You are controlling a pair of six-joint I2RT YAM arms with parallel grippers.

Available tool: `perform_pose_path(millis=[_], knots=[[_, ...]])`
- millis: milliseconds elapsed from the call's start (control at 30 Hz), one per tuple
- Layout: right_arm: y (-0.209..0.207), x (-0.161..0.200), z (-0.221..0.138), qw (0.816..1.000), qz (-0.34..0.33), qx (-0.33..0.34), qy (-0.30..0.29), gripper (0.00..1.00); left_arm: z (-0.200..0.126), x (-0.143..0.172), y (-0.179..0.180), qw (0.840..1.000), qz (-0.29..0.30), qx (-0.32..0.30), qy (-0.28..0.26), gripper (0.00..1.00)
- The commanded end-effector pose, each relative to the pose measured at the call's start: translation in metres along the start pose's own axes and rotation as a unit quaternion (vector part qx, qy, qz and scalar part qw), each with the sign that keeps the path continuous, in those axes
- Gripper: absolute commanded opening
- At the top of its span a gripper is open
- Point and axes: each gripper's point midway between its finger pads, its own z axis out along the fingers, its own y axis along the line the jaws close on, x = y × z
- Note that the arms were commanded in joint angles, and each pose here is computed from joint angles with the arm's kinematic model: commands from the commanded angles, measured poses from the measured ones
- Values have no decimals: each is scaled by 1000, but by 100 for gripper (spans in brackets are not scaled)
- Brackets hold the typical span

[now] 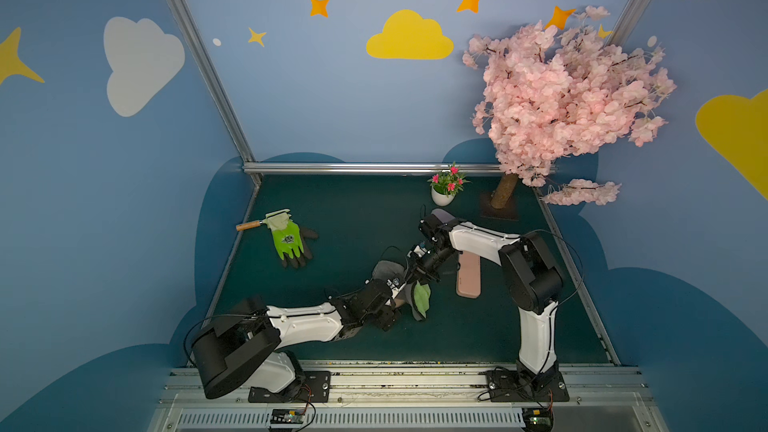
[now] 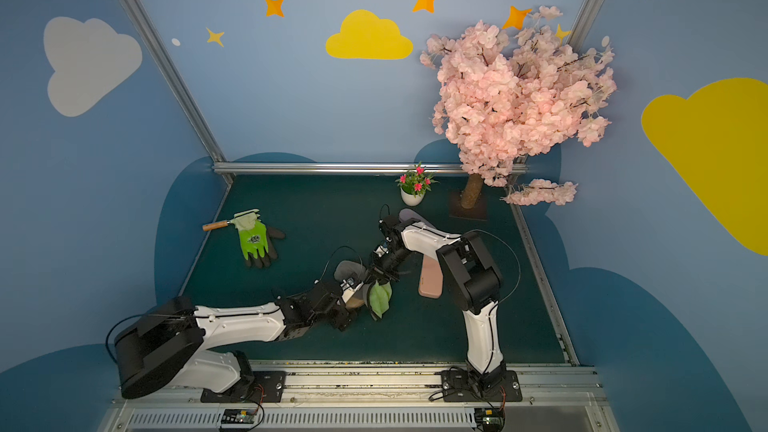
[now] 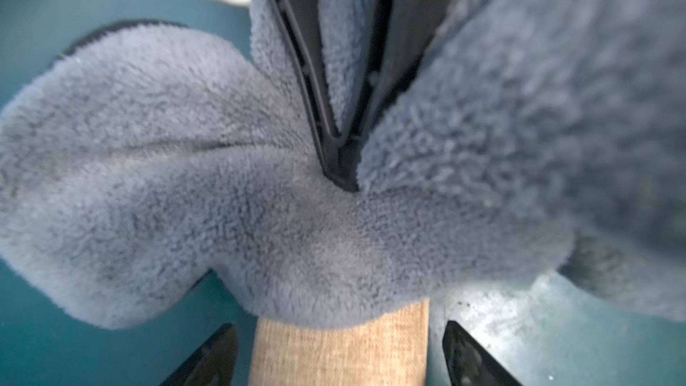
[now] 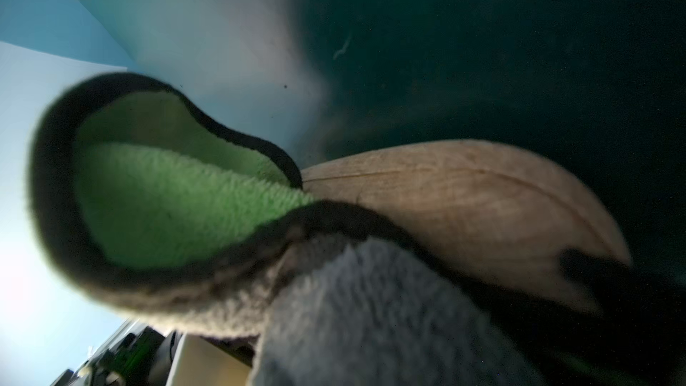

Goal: Wipe the eyeglass case
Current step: Wipe the dirt from the eyeglass case.

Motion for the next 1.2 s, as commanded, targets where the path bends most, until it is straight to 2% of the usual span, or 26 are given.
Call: perform_pose_path(millis=[0,200,300,367,467,500,667,767,900,967,1067,1167], knots=[[-64,-4,21,994,34,104,5,0,4,-12,-1,1000,5,5,-20,87],[-61,-4,21,994,29,103,0,0,14,-13,-3,1000,9,14,-6,87],[-64,-4,20,994,33,103,1,0,18,-8,-3,1000,10,17,5,83],[-68,-7,16,994,36,102,-3,0,21,-1,-2,1000,12,16,21,75],[-76,-10,1,992,37,116,-19,0,20,13,0,999,9,10,48,42],[-82,-13,-8,990,37,131,-27,0,19,18,1,998,7,8,54,35],[-109,-26,-63,971,35,219,-90,0,17,20,-2,999,4,18,46,23],[-75,-20,-55,979,10,183,-86,0,18,18,-3,999,7,19,45,19],[-2,3,-14,997,-24,64,-42,0,18,16,-4,999,9,22,40,19],[23,14,1,998,-37,35,-20,0,17,16,-4,999,10,22,38,18],[47,22,5,999,-48,4,-14,0,15,14,-6,999,12,28,28,18],[44,16,3,999,-36,-14,-16,0,15,14,-6,999,12,29,24,17]])
